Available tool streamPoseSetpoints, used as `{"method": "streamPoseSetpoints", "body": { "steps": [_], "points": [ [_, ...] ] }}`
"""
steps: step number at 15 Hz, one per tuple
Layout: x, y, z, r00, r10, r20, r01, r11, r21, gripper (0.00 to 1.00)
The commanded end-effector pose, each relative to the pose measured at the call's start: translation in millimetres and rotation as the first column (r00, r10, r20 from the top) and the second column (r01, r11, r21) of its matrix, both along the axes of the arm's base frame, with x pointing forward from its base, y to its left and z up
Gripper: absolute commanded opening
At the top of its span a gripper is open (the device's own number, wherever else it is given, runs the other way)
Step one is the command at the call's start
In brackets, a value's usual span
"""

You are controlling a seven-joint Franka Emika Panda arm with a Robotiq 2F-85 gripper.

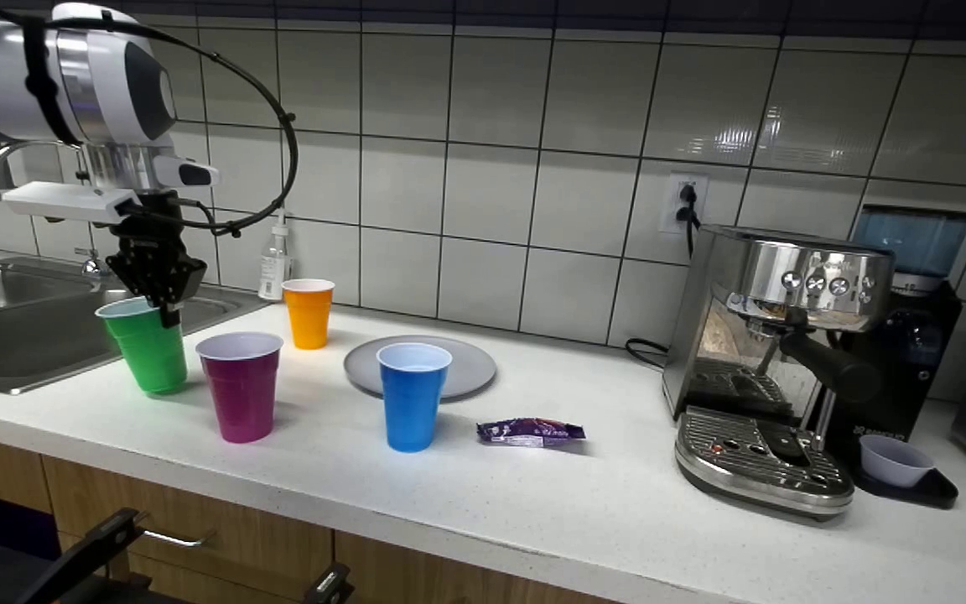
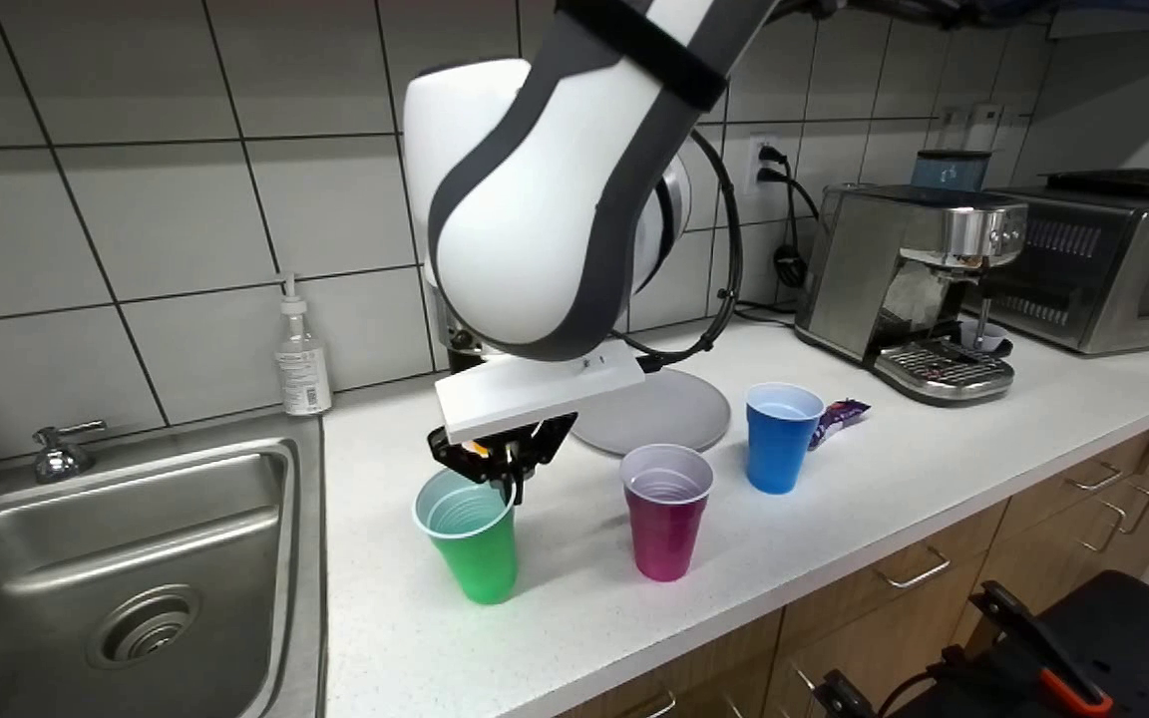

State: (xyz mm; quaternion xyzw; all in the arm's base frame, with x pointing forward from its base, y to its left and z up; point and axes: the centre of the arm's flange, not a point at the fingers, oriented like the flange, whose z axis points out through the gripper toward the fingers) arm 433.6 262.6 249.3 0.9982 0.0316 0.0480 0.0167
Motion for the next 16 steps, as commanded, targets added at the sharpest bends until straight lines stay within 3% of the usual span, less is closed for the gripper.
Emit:
{"method": "streamPoseSetpoints", "body": {
  "steps": [1, 10, 16],
  "points": [
    [-4.9, -5.3, 30.6, 1.0, 0.006, 0.019, -0.006, 0.999, 0.039, 0.01],
    [1.0, -29.4, 94.7, 0.998, 0.042, 0.042, -0.047, 0.993, 0.11, 0.01],
    [3.5, -58.8, 121.8, 0.998, 0.056, 0.034, -0.059, 0.993, 0.104, 0.01]
  ]
}}
